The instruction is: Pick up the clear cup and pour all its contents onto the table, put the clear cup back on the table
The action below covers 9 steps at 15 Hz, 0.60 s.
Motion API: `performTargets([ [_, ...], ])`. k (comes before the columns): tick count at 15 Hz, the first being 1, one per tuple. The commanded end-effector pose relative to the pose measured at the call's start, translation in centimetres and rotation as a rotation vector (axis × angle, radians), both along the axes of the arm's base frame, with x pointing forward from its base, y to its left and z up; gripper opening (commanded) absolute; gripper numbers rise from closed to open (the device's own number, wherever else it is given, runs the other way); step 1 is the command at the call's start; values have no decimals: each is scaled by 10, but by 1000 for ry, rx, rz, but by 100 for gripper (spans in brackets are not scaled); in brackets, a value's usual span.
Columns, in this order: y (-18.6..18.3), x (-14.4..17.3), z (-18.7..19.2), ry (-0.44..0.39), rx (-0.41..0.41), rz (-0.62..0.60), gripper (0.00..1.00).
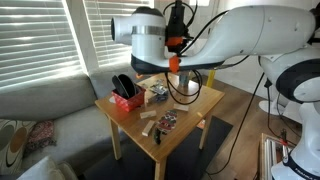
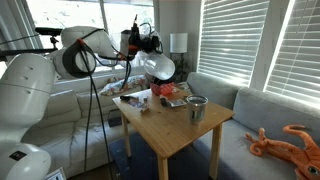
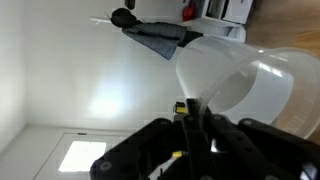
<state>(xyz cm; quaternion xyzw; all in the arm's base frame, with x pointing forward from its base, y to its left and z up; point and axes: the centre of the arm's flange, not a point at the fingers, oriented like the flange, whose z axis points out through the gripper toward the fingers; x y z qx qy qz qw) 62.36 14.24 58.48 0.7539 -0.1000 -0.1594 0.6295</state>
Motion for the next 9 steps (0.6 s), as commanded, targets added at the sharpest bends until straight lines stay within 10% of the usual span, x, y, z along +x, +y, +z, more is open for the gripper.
performTargets([
  [1,6,-52,42,-179,103,-5,1],
  [4,7,-76,63,-352,156,32,1],
  [8,12,-47,73,-288,142,10,4],
  [9,10,-44,77,-412,209,39,1],
])
